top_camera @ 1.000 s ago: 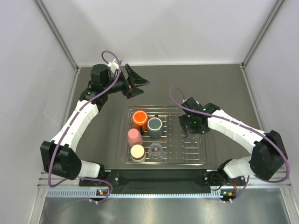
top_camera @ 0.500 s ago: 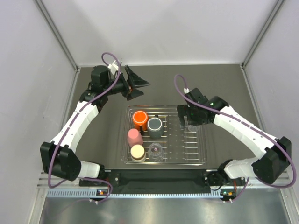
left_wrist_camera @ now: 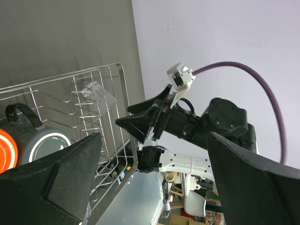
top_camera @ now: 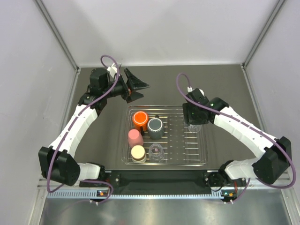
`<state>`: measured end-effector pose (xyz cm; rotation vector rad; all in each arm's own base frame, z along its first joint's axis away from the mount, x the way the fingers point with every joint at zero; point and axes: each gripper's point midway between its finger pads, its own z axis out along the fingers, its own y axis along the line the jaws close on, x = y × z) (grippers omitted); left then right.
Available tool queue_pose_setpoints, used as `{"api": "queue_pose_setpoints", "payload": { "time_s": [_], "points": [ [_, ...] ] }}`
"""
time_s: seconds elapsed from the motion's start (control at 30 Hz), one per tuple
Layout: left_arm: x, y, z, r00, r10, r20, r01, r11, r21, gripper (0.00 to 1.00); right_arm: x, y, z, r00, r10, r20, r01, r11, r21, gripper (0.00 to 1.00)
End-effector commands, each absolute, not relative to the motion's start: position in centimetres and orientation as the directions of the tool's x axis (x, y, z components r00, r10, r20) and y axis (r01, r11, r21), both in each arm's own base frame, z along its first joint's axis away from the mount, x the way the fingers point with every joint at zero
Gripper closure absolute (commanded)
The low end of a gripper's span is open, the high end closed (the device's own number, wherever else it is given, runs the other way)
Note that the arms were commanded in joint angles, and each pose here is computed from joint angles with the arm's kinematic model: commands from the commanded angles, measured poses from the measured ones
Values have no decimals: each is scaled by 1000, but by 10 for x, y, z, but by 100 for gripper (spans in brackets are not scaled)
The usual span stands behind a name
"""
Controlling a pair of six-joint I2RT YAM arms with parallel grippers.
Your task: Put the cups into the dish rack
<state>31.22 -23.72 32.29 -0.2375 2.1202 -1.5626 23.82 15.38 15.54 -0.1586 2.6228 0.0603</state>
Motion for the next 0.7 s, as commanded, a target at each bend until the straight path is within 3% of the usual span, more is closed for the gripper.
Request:
{"api": "queue_pose_setpoints", "payload": {
  "time_s": [0.0, 0.17, 0.37, 0.67],
  "points": [
    [308, -236, 340, -846, -411, -340, 214, 322, -922, 2, 248, 154, 150, -849, 24, -528, -30, 995, 94, 40],
    [310, -237, 336, -855, -406, -322, 195, 325, -925, 2, 265, 156, 150, -737, 291, -610, 134, 948, 290, 38],
    [307, -237, 330, -867, -401, -297, 169, 324, -931, 2, 276, 158, 153, -583, 562, -587, 274, 816, 509, 42],
    [295, -236, 325, -882, -381, -276, 144, 339, -930, 2, 276, 150, 135, -487, 712, -507, 408, 698, 588, 51]
  ]
}}
